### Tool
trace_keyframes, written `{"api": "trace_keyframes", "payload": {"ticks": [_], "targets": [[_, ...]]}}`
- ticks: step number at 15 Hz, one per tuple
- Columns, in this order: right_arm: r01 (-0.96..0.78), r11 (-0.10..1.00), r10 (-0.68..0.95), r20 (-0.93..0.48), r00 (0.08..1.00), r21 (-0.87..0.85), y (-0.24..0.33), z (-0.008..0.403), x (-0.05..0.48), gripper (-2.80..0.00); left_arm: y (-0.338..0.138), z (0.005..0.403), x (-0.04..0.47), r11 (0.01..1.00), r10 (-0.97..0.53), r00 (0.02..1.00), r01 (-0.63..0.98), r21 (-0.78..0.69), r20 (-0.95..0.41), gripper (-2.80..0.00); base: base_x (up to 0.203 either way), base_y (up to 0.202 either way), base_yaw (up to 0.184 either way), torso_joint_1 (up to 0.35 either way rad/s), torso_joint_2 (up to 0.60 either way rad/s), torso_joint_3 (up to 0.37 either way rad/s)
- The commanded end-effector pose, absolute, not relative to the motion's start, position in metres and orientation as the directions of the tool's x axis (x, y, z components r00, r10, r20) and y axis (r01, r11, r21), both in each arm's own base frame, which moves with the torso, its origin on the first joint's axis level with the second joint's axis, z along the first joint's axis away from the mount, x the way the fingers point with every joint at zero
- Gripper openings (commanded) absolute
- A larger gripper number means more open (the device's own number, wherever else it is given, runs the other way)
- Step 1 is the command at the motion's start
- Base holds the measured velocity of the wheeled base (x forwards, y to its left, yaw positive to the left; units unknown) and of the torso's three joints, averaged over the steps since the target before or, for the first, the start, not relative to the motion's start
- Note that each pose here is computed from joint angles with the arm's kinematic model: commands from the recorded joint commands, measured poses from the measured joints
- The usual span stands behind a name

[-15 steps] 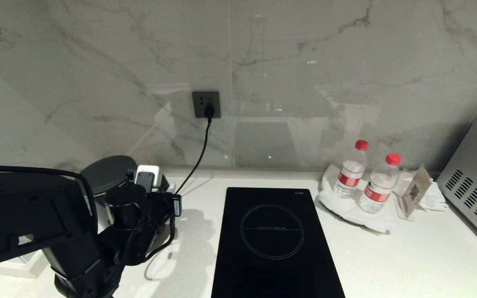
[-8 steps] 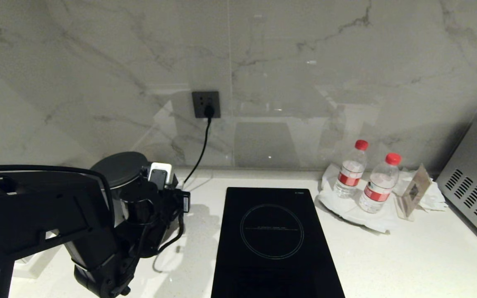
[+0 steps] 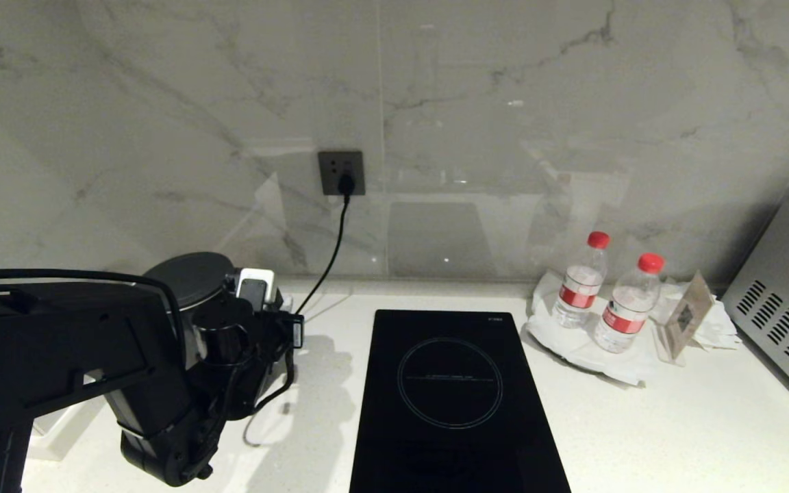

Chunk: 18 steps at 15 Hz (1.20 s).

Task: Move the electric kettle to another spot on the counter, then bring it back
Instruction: Place it on the power base

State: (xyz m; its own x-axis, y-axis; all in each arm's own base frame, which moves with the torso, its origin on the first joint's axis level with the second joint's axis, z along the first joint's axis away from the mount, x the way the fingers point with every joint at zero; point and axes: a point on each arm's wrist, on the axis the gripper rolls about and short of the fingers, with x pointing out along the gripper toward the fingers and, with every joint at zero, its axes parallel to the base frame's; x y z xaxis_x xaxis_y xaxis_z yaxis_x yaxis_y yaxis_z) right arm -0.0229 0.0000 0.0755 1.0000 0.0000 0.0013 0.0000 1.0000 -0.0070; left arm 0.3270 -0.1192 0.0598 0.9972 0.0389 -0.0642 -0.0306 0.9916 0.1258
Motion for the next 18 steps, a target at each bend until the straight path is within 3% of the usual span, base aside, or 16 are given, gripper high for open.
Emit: {"api": "trace_keyframes", "payload": {"ticks": [1,18], "targets": [[0.000,1.000,0.000,0.000,1.000,-0.008,0.000,0.075,-0.023,-2.80,-0.118,0.061,0.327,0.992,0.045,0.997,-0.038,0.124,-0.057,-2.80,0.000,0.000,0.000,0.000,0.00,0.000],[0.000,1.000,0.000,0.000,1.000,-0.008,0.000,0.075,-0.023,-2.80,-0.142,0.069,0.298,0.991,-0.010,0.998,0.019,0.131,-0.066,-2.80,0.000,0.000,0.000,0.000,0.00,0.000]]}}
